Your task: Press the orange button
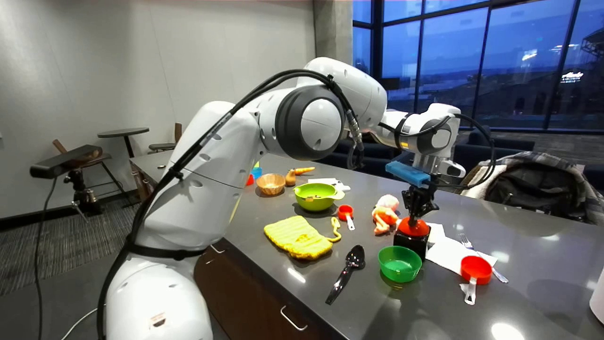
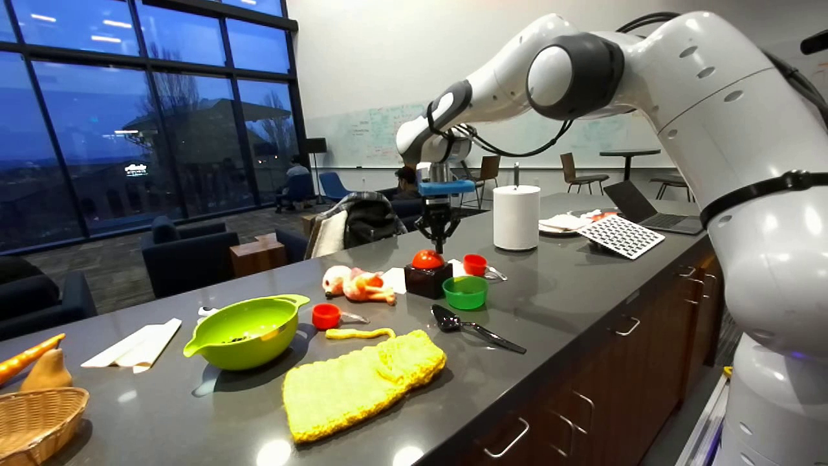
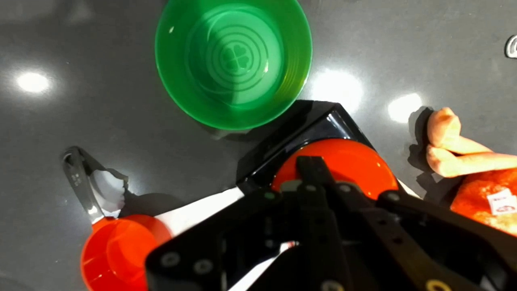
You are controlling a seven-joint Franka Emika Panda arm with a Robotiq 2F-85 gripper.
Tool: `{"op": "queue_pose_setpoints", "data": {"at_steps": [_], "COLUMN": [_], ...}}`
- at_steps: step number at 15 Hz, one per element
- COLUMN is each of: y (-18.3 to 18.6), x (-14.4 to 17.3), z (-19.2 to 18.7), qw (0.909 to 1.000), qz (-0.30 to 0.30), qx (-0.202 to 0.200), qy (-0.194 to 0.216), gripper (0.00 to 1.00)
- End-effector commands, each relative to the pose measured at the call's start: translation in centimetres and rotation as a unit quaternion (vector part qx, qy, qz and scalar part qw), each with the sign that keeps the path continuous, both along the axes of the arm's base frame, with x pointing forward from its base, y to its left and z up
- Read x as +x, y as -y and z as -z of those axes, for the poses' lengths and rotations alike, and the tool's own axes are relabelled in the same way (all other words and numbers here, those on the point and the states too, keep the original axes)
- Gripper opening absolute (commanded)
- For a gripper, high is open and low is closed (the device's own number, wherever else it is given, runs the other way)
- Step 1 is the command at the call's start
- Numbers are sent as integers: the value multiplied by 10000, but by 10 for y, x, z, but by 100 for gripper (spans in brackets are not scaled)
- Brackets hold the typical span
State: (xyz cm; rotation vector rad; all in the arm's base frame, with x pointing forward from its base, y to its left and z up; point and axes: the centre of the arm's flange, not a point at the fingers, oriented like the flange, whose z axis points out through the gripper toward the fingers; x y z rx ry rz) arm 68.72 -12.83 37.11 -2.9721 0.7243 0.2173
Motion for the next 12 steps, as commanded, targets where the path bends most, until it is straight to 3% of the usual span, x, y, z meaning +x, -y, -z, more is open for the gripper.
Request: {"op": "queue_pose_setpoints", "data": {"at_steps": [1, 12], "y": [-4, -18], "x": [1, 27], "z": [-8, -14], "qw": [9998, 9990], "qz": [-160, -391], "qx": [70, 104], "qy": [89, 194], "gripper": [0, 0]}}
